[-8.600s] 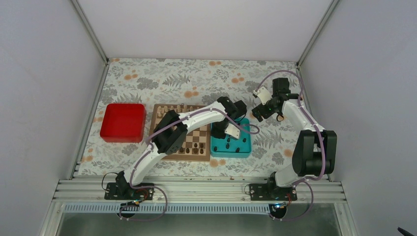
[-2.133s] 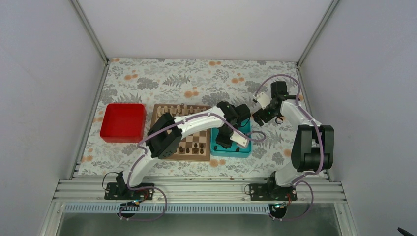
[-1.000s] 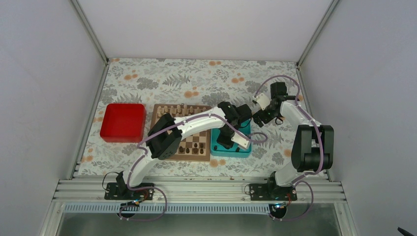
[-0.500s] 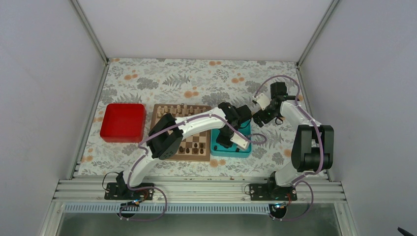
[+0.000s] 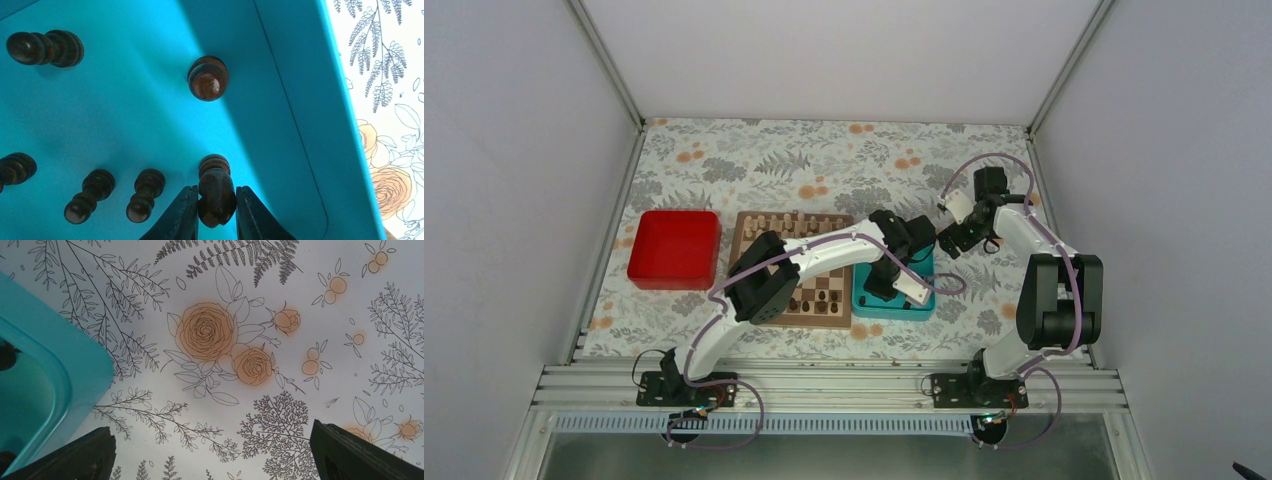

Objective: Set up the chess pieces on the board
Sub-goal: Pick up the chess piece from the storage box.

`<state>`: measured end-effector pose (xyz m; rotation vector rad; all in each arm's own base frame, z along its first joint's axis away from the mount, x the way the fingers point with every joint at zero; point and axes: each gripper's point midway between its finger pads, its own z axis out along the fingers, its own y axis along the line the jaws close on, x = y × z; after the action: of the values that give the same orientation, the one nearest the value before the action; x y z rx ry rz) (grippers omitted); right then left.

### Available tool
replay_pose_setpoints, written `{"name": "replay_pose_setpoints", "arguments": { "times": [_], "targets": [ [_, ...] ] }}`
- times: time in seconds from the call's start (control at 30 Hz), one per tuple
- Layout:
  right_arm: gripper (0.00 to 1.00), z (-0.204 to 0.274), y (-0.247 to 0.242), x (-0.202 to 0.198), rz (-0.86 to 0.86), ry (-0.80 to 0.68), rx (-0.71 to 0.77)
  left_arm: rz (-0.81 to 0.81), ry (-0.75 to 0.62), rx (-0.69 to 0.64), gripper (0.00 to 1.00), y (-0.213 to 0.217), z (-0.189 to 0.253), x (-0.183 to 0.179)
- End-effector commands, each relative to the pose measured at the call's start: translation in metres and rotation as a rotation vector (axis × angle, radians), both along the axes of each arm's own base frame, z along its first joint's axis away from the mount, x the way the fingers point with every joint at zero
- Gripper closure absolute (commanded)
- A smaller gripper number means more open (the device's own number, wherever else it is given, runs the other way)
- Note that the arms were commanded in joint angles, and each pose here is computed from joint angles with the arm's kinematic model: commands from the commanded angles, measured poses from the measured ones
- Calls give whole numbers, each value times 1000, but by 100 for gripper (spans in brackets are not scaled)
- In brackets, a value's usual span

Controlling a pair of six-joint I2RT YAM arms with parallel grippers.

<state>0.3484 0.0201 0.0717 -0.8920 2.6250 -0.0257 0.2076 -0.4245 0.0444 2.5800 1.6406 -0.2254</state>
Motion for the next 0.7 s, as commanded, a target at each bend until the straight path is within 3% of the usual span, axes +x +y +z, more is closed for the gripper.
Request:
{"name": "replay_pose_setpoints", "arguments": {
  "times": [0.0, 0.3, 0.67],
  "targets": [
    [0, -5, -1, -2, 6, 14, 6, -28, 11, 15, 81, -2, -8, -6],
    [0, -6, -1, -3, 5, 16, 4, -19, -21, -2, 94, -2, 3, -2],
    [0, -5, -2, -3, 2, 16, 1, 51, -181, -28, 94, 16, 52, 35]
  ]
}}
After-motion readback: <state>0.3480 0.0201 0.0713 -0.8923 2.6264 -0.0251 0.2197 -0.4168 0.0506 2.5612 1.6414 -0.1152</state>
